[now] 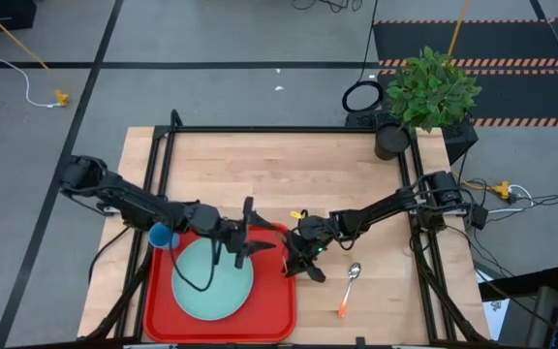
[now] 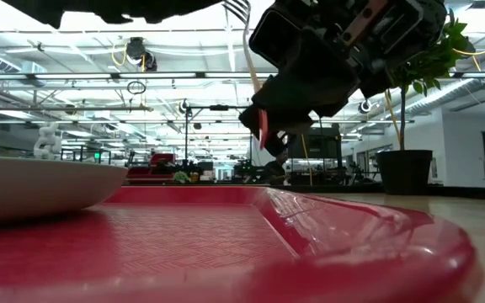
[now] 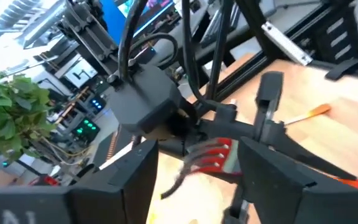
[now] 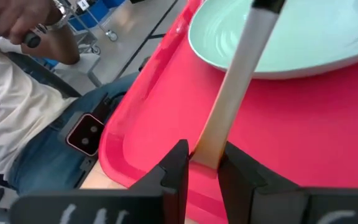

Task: Pick and place plate/cup/fork/spoon on tray
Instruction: Put the orange fork on the tray

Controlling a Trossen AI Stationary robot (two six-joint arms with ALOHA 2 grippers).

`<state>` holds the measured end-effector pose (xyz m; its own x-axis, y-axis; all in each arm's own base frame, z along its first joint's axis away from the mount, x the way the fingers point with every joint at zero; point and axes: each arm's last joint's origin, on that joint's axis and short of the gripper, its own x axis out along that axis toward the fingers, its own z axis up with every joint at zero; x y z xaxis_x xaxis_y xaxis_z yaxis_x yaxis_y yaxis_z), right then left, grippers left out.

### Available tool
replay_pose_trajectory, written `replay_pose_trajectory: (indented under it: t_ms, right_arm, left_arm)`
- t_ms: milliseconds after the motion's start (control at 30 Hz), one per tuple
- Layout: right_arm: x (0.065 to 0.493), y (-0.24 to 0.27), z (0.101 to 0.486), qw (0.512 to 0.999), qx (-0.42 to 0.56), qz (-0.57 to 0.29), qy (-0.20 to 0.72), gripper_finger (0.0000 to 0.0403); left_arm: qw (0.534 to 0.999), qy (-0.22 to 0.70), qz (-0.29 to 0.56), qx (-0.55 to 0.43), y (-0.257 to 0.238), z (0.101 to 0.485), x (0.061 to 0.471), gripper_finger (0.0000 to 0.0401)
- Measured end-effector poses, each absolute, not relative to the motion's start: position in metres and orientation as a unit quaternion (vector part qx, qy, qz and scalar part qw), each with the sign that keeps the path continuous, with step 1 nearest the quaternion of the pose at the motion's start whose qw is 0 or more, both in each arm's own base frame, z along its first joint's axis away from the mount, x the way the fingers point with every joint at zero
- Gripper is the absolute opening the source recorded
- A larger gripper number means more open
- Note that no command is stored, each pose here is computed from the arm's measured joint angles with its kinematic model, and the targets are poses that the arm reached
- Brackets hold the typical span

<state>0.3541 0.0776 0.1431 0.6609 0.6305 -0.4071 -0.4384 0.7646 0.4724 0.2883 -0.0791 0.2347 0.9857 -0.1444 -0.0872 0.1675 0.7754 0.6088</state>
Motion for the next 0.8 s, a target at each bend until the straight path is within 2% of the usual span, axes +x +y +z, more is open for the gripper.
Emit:
replay_pose_trajectory:
  t_ms: [800]
  right_arm:
    - [0.3512, 0.0800, 0.1406, 0.883, 0.162, 0.327, 0.297, 0.0055]
  left_arm:
    - [0.923, 0.037, -0.119, 0.365, -0.0814, 0.2298, 0.2954, 0.0062]
